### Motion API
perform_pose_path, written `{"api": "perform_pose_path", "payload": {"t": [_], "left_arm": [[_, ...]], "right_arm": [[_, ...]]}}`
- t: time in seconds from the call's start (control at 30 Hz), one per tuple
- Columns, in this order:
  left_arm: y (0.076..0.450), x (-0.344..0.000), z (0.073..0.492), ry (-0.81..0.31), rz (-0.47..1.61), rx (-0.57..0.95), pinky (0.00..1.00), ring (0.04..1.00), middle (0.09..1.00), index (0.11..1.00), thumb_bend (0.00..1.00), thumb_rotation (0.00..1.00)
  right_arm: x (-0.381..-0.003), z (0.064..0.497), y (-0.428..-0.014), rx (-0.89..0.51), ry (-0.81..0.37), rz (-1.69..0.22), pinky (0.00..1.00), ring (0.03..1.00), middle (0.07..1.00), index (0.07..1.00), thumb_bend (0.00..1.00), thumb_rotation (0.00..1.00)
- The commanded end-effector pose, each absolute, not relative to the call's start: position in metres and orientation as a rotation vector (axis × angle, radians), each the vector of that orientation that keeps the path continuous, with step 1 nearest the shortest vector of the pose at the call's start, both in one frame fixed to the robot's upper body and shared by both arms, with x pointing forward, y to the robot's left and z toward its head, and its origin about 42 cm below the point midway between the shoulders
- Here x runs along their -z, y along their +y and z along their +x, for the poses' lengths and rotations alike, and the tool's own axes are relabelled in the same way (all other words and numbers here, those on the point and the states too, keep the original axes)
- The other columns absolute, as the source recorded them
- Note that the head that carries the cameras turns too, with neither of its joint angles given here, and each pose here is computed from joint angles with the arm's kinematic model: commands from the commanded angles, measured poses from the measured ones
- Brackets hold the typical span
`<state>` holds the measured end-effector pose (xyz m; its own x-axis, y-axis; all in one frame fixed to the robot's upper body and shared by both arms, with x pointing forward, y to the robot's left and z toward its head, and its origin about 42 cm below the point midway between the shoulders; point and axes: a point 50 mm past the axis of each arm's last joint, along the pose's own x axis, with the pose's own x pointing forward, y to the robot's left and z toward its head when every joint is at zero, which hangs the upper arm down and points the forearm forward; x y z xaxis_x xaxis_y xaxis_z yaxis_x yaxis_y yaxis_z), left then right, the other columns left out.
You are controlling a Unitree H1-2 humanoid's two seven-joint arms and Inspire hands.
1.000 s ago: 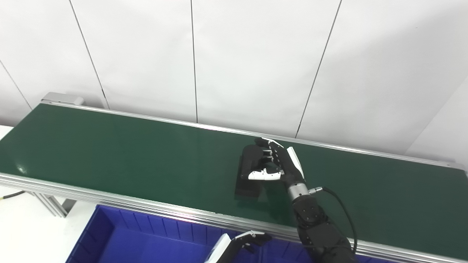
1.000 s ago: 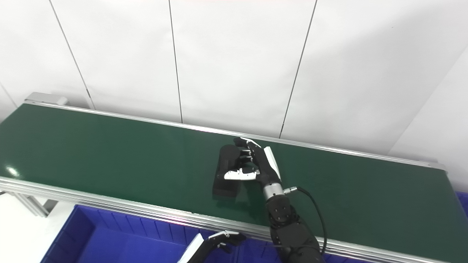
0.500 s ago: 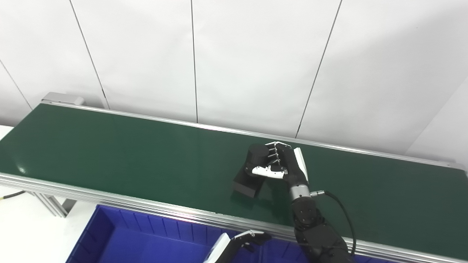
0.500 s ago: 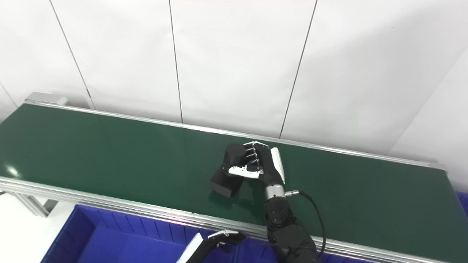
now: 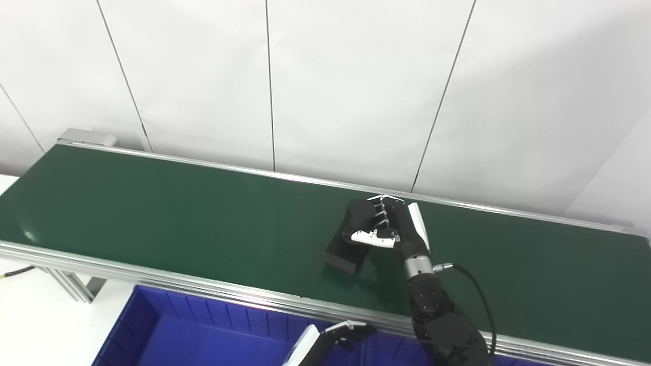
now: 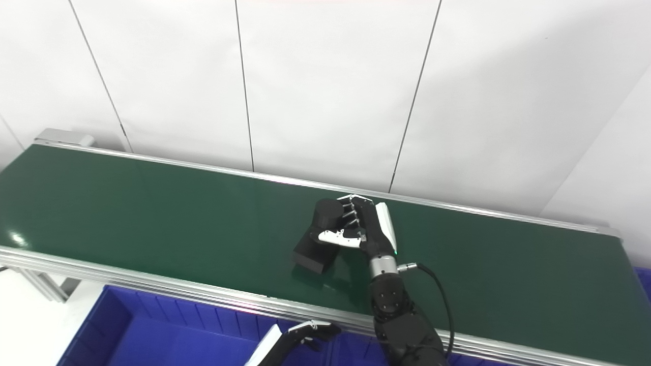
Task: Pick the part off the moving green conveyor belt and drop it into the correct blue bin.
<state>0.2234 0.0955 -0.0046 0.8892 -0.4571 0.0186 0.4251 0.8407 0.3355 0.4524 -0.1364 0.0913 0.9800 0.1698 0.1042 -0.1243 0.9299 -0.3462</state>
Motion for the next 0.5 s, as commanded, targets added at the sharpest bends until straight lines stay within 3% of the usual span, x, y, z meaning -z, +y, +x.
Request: {"api": "perform_pose_path", "payload": {"t": [0.0,0.27,0.47], "left_arm": [[0.09,-0.008,0.227,-0.164,0.283,0.466,0.64,0.737,0.773,0.743,0.88,0.13],[0.09,-0.01,0.228,-0.165,0.273,0.474,0.65,0.744,0.777,0.749,0.87,0.11],[0.09,-0.011,0.231,-0.166,0.271,0.476,0.65,0.743,0.776,0.744,0.87,0.14]], "right_arm": [[-0.123,0.462,-0.135,-0.152,-0.269,-0.312,0.38,0.443,0.487,0.493,0.52,0.0],[-0.158,0.438,-0.155,-0.149,-0.436,-0.252,0.39,0.45,0.489,0.49,0.52,0.0],[-0.182,0.408,-0.179,-0.14,-0.495,-0.238,0.38,0.44,0.482,0.5,0.52,0.0]]}}
